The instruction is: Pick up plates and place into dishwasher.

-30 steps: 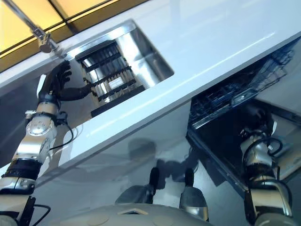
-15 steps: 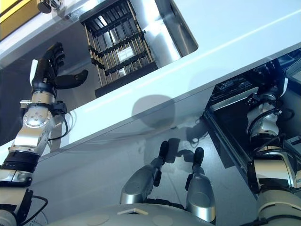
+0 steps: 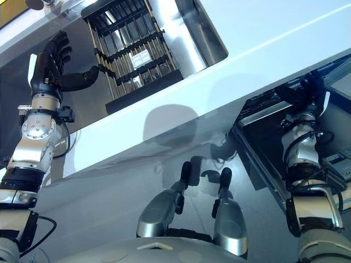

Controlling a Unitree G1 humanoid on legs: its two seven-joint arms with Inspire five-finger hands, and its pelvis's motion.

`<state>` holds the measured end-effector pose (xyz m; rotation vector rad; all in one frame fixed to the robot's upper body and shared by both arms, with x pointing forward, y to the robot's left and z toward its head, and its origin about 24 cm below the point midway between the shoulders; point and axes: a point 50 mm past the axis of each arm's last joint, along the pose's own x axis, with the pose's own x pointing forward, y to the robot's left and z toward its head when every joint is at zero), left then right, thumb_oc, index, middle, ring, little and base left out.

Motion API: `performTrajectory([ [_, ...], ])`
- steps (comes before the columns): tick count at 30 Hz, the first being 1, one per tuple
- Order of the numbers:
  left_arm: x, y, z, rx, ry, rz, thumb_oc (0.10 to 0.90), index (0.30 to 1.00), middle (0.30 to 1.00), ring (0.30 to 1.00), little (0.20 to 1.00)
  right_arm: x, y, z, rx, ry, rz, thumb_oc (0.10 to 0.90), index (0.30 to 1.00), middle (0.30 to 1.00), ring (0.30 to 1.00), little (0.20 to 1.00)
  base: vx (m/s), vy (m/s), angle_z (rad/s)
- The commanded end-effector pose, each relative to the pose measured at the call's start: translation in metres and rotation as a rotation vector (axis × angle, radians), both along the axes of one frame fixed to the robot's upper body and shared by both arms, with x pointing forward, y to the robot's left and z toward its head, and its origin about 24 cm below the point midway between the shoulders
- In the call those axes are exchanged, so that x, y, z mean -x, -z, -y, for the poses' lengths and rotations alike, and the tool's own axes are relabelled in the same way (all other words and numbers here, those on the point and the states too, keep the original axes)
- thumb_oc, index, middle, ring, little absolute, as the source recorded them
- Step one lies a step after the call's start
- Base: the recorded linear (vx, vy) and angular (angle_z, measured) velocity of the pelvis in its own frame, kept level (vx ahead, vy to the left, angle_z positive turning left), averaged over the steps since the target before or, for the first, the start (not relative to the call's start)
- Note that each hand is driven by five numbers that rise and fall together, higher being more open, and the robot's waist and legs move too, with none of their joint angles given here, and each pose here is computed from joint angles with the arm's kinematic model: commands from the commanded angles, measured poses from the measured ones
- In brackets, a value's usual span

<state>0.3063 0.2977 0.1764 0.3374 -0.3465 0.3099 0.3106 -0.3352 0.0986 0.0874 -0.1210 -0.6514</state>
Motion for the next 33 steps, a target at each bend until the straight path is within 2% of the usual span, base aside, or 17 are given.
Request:
performTrajectory([
  [1, 0.016, -0.049, -0.008, -0.02, 0.024, 0.228, 0.8, 0.9, 0.9, 0.9, 0.9, 0.019, -0.034, 0.012, 0.128, 0.103, 0.185, 0.8, 0.9, 0.9, 0.9, 0.9, 0.01, 0.032, -0.4],
  [9, 0.018, -0.035, -0.019, 0.027, 0.022, 0.176, 0.8, 0.9, 0.9, 0.9, 0.9, 0.053, -0.026, 0.029, 0.09, 0.2, 0.252, 0.8, 0.9, 0.9, 0.9, 0.9, 0.01, 0.008, -0.36],
  [16, 0.019, -0.03, -0.033, 0.062, -0.005, 0.169, 0.8, 0.9, 0.9, 0.9, 0.9, 0.07, 0.01, 0.044, -0.021, 0.225, 0.128, 0.8, 0.9, 0.9, 0.9, 0.9, 0.08, 0.0, -0.28],
  [21, 0.022, -0.028, -0.032, 0.064, -0.004, 0.201, 0.8, 0.9, 0.9, 0.9, 0.9, 0.084, 0.04, 0.052, -0.076, 0.279, -0.008, 0.8, 0.9, 0.9, 0.9, 0.9, 0.09, -0.044, -0.24],
  [27, 0.023, -0.022, -0.024, 0.079, 0.012, 0.216, 0.8, 0.9, 0.9, 0.9, 0.9, 0.107, 0.069, 0.062, -0.113, 0.441, -0.125, 0.8, 0.9, 0.9, 0.9, 0.9, 0.08, -0.069, -0.06],
  [31, 0.022, -0.019, -0.024, 0.109, -0.007, 0.221, 0.8, 0.9, 0.9, 0.9, 0.9, 0.125, 0.085, 0.071, -0.246, 0.615, -0.105, 0.8, 0.9, 0.9, 0.9, 0.9, 0.01, -0.08, 0.03],
  [33, 0.02, -0.02, -0.025, 0.129, -0.016, 0.244, 0.8, 0.9, 0.9, 0.9, 0.9, 0.133, 0.087, 0.077, -0.328, 0.758, -0.051, 0.8, 0.9, 0.9, 0.9, 0.9, -0.12, -0.065, 0.04],
])
